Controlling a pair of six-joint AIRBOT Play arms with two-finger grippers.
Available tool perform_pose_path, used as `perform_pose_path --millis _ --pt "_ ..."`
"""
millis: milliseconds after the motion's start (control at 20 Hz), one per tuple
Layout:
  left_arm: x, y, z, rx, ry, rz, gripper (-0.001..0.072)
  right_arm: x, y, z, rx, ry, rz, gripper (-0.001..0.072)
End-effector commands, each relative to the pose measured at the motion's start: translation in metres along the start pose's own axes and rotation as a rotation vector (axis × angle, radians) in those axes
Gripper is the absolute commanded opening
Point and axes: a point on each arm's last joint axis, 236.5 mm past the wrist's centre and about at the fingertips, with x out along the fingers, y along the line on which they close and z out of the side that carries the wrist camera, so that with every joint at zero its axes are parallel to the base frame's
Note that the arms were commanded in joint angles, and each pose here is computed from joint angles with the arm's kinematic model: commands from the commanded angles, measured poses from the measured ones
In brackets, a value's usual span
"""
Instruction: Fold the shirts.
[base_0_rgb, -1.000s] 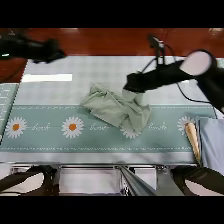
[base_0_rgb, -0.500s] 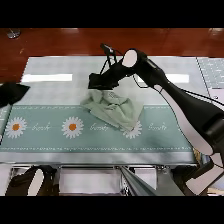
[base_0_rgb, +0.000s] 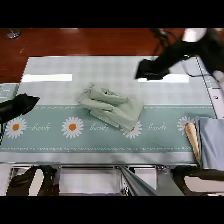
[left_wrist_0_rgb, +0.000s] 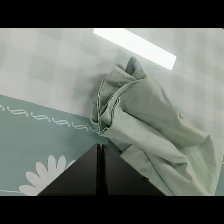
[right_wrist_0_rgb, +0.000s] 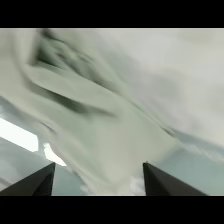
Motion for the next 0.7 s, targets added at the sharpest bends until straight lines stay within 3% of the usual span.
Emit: perform_pose_path --millis 0,150,200,350,650 --pt "0.007 0.006 -0.009 -0.021 0.025 0.003 0.0028 0.001 -0.087 -0.071 0.306 -0.213 -0.151 0.0629" --pt "0.014 0.014 -0.024 -0.044 0.059 0.011 0.0028 0.075 -0.067 -0.124 0.683 -0.337 0.146 0.0627" --pt "0.017 0.016 -0.031 -0.056 0.074 0.007 0.0029 0.093 -0.055 -0.136 0.712 -0.315 0.211 0.0619" --pt "0.025 0.007 -0.049 -0.075 0.12 -0.037 0.0028 0.129 -0.028 -0.16 0.626 -0.139 0.253 0.0619" --pt "0.029 -0.007 -0.055 -0.039 0.139 -0.069 0.0028 0.167 -0.006 -0.126 0.615 -0.003 0.327 0.0618"
